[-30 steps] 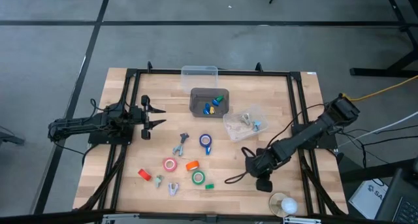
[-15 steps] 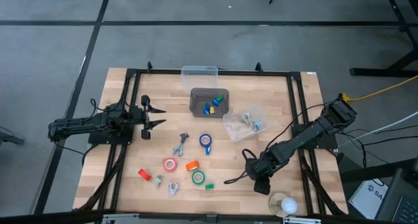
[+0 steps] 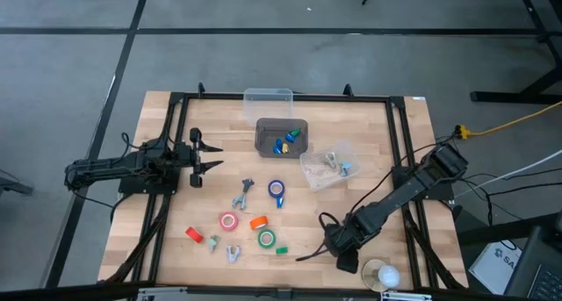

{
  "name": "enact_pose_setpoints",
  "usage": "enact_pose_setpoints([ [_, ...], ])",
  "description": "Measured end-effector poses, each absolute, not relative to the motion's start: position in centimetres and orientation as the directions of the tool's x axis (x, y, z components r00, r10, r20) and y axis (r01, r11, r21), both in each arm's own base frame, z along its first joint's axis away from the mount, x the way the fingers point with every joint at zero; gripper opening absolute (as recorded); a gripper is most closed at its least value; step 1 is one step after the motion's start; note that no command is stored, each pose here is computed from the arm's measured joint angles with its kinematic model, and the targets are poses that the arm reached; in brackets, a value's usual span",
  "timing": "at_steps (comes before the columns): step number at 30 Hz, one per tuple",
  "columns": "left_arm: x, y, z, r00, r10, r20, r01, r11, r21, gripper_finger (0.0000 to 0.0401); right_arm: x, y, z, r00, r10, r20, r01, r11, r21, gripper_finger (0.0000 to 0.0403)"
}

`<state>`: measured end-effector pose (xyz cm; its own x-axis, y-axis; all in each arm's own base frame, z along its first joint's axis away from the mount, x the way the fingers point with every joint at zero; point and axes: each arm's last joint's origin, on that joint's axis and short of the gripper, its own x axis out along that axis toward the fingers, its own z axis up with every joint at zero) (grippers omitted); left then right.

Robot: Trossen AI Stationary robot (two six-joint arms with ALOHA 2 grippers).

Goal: Pick and place Stapler, Stapler remover, tape
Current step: Put the green stapler into the black bin

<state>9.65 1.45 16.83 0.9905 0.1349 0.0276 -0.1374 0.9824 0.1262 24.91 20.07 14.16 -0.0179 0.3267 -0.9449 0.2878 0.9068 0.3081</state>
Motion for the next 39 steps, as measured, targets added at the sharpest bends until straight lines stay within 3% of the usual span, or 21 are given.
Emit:
enact_pose_setpoints([
  [9,9.6,1.4,16.8,0.99,0.135,0.028,-0.137,0.982,0.126,0.0169,25.2,20.2,14.4,-0.037,0.303,-0.952,0.289,0.915,0.28,0.0149],
  [15,9.6,1.4,16.8,0.991,0.135,0.028,-0.137,0.982,0.126,0.0169,25.1,20.0,16.1,-0.051,0.164,-0.985,0.276,0.95,0.144,0.0149],
  [23,9.6,1.4,16.8,0.991,0.135,0.028,-0.137,0.982,0.126,0.0169,24.4,20.2,16.0,-0.083,0.123,-0.989,0.258,0.961,0.098,0.0149],
  [31,9.6,1.4,16.8,0.991,0.135,0.027,-0.137,0.982,0.126,0.0169,23.5,18.7,16.1,-0.137,-0.08,-0.987,0.216,0.97,-0.109,0.0149],
  [39,9.6,1.4,16.8,0.99,0.135,0.027,-0.137,0.982,0.127,0.0169,23.0,18.0,14.9,-0.142,-0.102,-0.985,0.129,0.984,-0.12,0.0149],
])
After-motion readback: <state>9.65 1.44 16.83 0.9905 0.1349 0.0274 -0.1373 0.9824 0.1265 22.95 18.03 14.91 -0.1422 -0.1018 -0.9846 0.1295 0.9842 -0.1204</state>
